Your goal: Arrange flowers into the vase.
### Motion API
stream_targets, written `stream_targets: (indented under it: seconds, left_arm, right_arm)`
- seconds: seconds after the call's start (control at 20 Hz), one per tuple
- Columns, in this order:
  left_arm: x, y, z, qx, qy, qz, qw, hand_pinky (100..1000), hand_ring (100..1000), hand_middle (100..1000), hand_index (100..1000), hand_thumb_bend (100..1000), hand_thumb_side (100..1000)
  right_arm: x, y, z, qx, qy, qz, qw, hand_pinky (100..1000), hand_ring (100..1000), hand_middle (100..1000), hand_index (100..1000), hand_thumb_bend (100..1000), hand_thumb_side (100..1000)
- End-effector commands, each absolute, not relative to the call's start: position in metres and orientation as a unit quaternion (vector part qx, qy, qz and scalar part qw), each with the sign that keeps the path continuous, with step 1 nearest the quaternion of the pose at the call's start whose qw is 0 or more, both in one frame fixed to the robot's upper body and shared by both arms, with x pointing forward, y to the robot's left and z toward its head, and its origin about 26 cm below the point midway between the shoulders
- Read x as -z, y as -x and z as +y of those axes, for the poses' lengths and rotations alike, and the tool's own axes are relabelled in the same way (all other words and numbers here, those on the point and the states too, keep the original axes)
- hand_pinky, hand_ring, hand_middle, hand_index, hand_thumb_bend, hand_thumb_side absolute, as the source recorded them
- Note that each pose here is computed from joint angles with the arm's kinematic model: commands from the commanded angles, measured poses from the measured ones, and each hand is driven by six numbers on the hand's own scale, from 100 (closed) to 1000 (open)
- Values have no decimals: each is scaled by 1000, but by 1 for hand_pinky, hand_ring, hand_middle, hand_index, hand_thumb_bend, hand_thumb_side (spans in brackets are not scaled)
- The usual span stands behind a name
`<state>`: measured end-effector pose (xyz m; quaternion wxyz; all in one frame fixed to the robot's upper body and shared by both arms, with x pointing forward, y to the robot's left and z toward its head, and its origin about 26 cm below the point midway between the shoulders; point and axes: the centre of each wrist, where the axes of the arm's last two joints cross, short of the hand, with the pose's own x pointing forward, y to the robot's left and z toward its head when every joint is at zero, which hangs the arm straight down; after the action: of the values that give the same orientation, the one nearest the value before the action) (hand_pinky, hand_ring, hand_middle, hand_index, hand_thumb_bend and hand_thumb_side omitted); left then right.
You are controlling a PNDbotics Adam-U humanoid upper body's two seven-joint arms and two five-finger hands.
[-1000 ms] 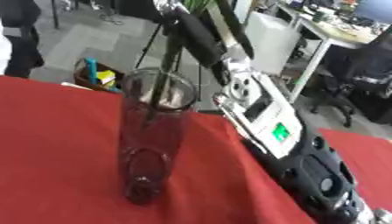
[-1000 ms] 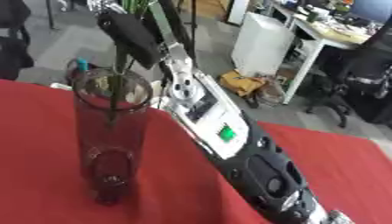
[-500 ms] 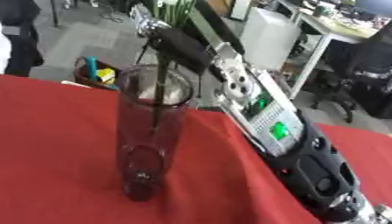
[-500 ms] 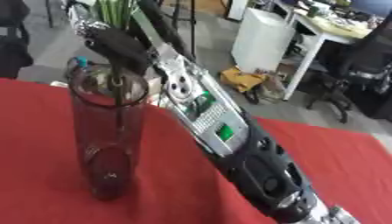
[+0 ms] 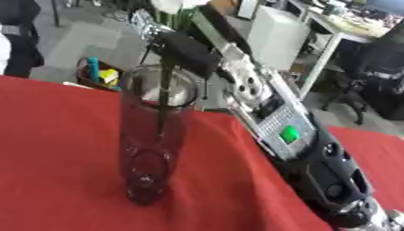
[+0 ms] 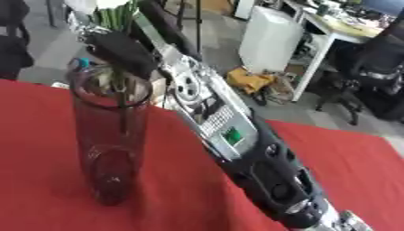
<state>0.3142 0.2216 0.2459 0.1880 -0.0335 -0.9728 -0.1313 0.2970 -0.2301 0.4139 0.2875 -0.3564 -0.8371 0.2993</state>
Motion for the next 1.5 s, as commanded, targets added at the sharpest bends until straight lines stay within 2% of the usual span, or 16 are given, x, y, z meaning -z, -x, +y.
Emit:
stream_targets:
  seconds: [0.05, 0.4, 0.45, 0.95, 1.15, 1.4, 1.5]
  left_arm:
    - [-252, -311, 220, 137, 36, -974, 175, 838, 935, 877, 889, 100, 1000]
    - [-252, -311, 220, 137, 36, -974, 175, 838, 935, 877, 889, 100, 1000]
    - [-252, -311, 220, 137, 36, -974, 175, 835, 934, 877, 886, 100, 1000]
    - [-251, -311, 219, 141, 41, -973, 177, 834, 935, 877, 884, 100, 1000]
    - [-250, -311, 218, 140, 43, -973, 179, 833, 935, 878, 883, 100, 1000]
    - [-249, -310, 218, 140, 44, -972, 181, 832, 935, 878, 883, 100, 1000]
    - [-249, -310, 218, 141, 44, -972, 182, 832, 935, 878, 883, 100, 1000]
  right_arm:
    - [-424, -286, -235, -305, 378, -832, 268, 649, 776, 504, 682, 100, 892]
    - [-425, -284, -236, -315, 387, -825, 267, 649, 776, 504, 682, 100, 892]
    - [-425, -285, -236, -316, 388, -823, 268, 679, 816, 582, 753, 100, 1000]
    - [-411, -301, -237, -401, 409, -771, 277, 716, 859, 641, 820, 100, 1000]
    - [-411, -301, -238, -430, 399, -759, 282, 723, 871, 653, 833, 167, 1000]
    - [-418, -296, -241, -449, 402, -746, 283, 733, 879, 667, 841, 196, 1000]
    - [-421, -292, -242, -458, 402, -742, 280, 738, 883, 674, 848, 257, 1000]
